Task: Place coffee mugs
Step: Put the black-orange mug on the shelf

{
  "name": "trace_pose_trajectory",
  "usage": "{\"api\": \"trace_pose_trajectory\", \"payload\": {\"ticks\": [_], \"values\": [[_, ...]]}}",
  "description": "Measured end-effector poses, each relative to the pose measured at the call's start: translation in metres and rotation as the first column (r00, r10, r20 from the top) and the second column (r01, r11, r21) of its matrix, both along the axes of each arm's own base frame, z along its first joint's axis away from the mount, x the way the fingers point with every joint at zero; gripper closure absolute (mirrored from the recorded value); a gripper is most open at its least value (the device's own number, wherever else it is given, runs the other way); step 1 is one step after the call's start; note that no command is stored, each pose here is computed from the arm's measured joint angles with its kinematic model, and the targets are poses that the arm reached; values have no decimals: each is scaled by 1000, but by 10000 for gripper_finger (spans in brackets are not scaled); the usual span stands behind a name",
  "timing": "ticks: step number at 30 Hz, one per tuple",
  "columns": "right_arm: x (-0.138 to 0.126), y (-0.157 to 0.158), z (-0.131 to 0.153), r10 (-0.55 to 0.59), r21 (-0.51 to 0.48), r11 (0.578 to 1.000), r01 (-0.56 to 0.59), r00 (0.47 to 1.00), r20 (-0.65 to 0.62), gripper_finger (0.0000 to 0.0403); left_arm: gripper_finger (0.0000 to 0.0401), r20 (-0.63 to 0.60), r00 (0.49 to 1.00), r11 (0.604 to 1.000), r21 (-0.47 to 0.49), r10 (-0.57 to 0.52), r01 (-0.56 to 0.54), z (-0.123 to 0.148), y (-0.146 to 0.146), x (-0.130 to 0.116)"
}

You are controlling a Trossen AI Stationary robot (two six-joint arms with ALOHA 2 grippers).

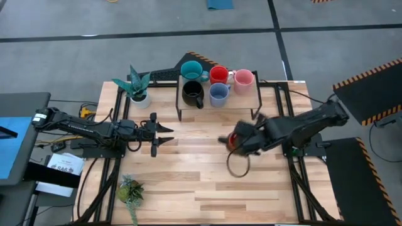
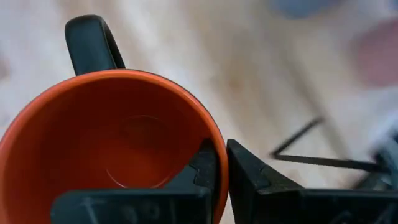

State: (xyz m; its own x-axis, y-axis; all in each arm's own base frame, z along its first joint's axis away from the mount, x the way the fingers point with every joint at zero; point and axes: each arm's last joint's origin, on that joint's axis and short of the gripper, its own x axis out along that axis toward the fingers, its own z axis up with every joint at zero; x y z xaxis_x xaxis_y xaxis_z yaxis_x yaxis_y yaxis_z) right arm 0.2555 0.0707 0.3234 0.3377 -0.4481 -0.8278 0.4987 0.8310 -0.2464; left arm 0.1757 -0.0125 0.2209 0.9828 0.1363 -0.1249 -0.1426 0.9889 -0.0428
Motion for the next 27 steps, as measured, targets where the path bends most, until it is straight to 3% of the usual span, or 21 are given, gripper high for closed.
{"api": "trace_pose_trajectory", "payload": {"ticks": [4,8,12,19,27], "values": [[-27,-29,26,-168,-55,983,176,978,121,362,264,1,1000,1000,0,0,0,0,0,0],[-40,-65,40,-306,-99,939,328,933,192,362,264,11,1000,1000,-2,0,0,1,0,0],[-43,-99,40,-393,-137,901,412,908,145,362,264,10,1000,1000,-1,1,-1,1,0,0],[-32,-135,32,-417,-135,896,423,906,69,362,264,7,1000,1000,11,0,0,1,0,0],[-24,-150,26,-421,-126,898,422,906,42,362,264,6,1000,1000,12,2,-2,1,0,0]]}}
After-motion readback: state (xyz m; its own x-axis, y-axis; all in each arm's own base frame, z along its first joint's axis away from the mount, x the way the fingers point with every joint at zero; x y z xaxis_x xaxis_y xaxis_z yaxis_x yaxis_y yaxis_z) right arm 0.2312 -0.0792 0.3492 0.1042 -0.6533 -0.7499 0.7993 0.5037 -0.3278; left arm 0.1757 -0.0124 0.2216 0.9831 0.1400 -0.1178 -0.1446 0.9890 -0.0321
